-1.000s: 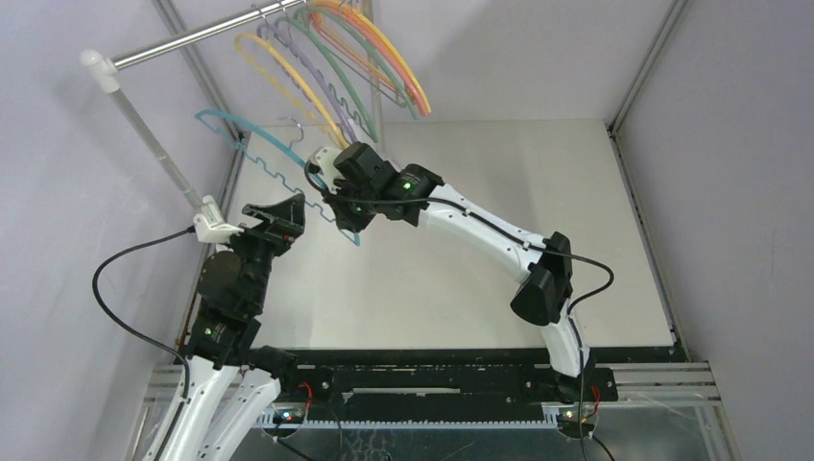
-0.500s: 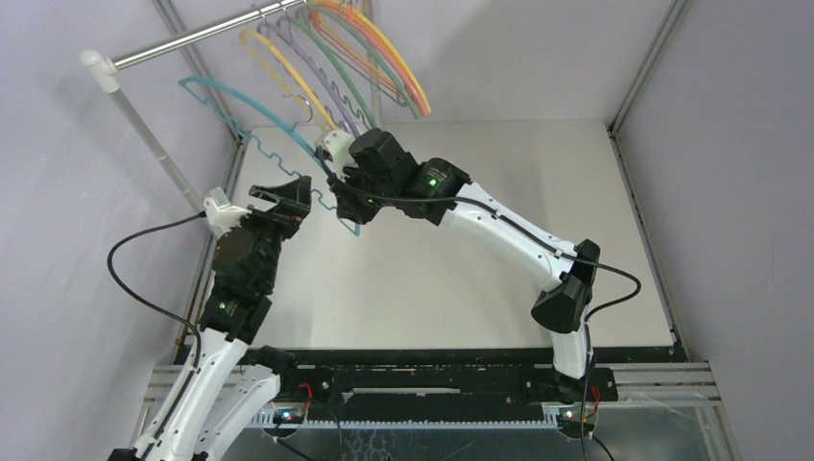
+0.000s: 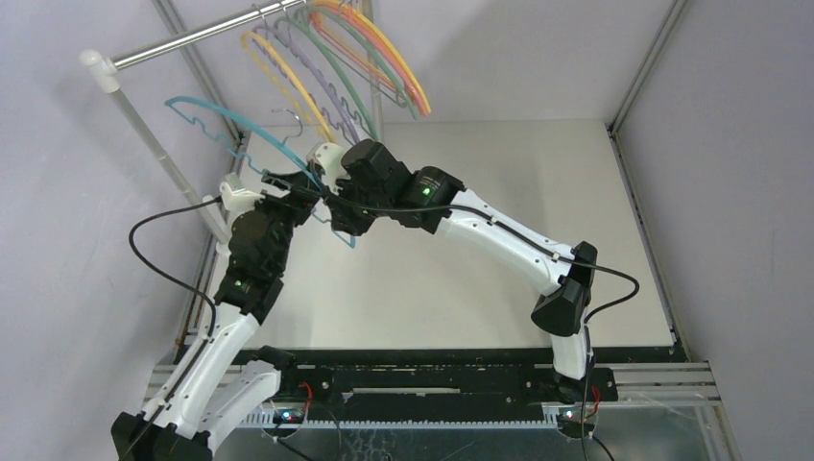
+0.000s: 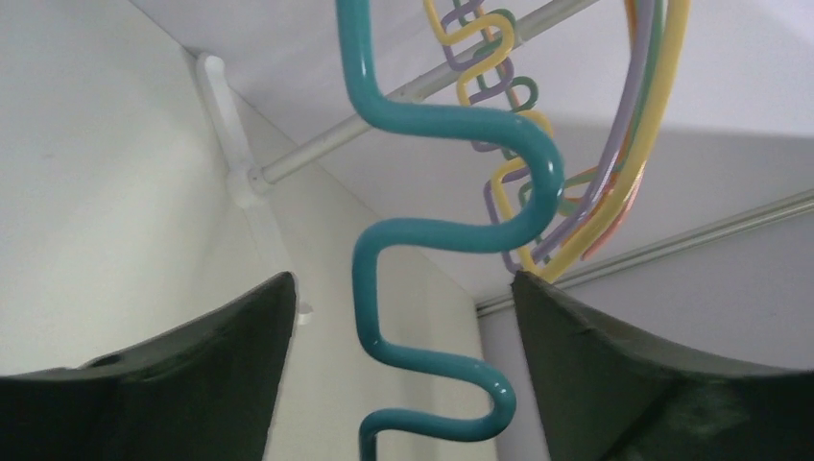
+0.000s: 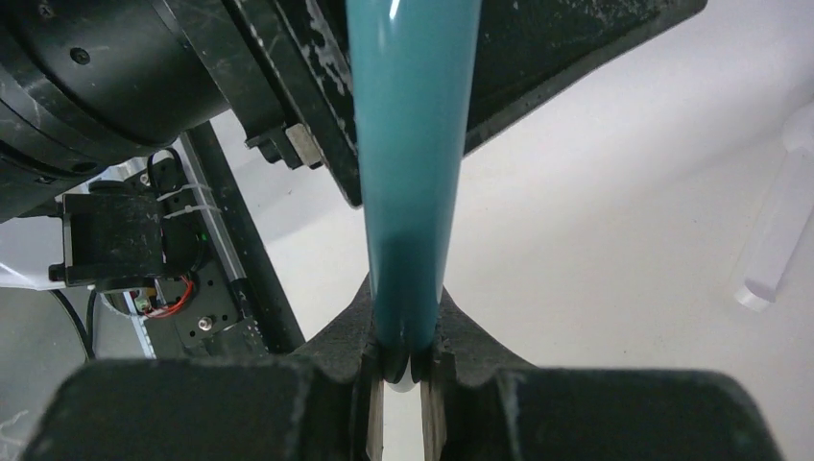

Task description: Organize the hangers

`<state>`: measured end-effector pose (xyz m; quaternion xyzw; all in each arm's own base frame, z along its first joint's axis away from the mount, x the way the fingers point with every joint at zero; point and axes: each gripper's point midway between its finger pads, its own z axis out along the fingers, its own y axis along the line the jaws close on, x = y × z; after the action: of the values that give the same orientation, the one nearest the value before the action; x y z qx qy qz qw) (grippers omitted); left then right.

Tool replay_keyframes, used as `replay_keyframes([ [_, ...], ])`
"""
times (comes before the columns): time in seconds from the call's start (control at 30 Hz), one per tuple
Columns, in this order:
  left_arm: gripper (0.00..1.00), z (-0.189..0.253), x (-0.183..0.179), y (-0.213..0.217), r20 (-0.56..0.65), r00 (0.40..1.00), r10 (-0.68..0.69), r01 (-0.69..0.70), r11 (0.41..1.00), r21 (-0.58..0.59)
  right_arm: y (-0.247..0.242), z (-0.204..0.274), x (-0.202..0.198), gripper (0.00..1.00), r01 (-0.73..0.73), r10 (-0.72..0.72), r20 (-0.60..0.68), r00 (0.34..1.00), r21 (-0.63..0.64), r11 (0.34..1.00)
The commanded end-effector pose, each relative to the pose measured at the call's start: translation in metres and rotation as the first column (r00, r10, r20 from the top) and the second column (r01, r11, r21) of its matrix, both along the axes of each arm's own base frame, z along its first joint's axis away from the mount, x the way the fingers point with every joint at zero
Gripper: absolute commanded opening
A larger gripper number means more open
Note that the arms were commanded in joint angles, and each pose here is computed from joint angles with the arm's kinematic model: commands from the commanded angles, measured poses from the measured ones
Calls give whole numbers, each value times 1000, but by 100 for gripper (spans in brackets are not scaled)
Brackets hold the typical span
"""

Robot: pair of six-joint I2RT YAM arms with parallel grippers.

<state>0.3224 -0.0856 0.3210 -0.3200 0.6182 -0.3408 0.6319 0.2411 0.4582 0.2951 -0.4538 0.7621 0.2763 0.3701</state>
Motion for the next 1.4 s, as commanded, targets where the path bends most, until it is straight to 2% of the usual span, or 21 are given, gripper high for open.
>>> replay_keyframes([
  [0.0, 79, 49, 1, -3, 144, 989, -22, 33, 997, -75, 0, 54, -4, 0, -15, 5, 80, 997, 128, 992],
  [0.1, 53, 47, 4, -4, 137, 990, -26, 39, 995, -96, 0, 54, -4, 0, -16, 5, 82, 997, 127, 992],
  [0.23, 38, 44, 9, -6, 134, 990, -38, 54, 992, -112, 0, 54, -3, 0, -15, 4, 84, 996, 127, 992],
  [0.33, 23, 43, 12, -9, 150, 987, -56, 76, 989, -129, 1, 56, -3, 0, -14, 3, 86, 996, 131, 991],
  [0.4, 1, 41, 15, -8, 157, 986, -61, 84, 986, -145, 1, 55, -2, 0, -9, -2, 86, 996, 129, 992],
  [0.5, 0, 39, 20, -10, 164, 983, -80, 105, 983, -150, -2, 56, 0, 2, 10, -21, 92, 996, 122, 992],
  [0.63, 0, 38, 22, -5, 184, 980, -79, 111, 979, -171, -12, 55, 9, 13, 75, -87, 112, 990, 105, 992],
  [0.67, 0, 40, 22, -4, 197, 977, -77, 114, 977, -181, -15, 55, 13, 20, 100, -112, 120, 987, 99, 990],
  [0.73, 0, 41, 22, 0, 225, 971, -75, 122, 972, -201, -24, 54, 21, 41, 162, -173, 137, 975, 82, 983],
  [0.93, 0, 46, 21, 14, 271, 961, -55, 121, 965, -234, -52, 50, 28, 89, 267, -271, 181, 946, 45, 963],
  [1.0, 0, 49, 21, 18, 281, 959, -47, 116, 965, -234, -62, 50, 27, 99, 287, -294, 188, 937, 64, 956],
  [1.13, 0, 54, 24, 23, 299, 953, -55, 133, 960, -247, -80, 57, 25, 100, 310, -328, 182, 927, 116, 943],
  [1.37, 0, 87, 42, 21, 350, 928, -129, 220, 947, -233, -107, 51, 29, 100, 359, -373, 163, 913, 110, 927],
])
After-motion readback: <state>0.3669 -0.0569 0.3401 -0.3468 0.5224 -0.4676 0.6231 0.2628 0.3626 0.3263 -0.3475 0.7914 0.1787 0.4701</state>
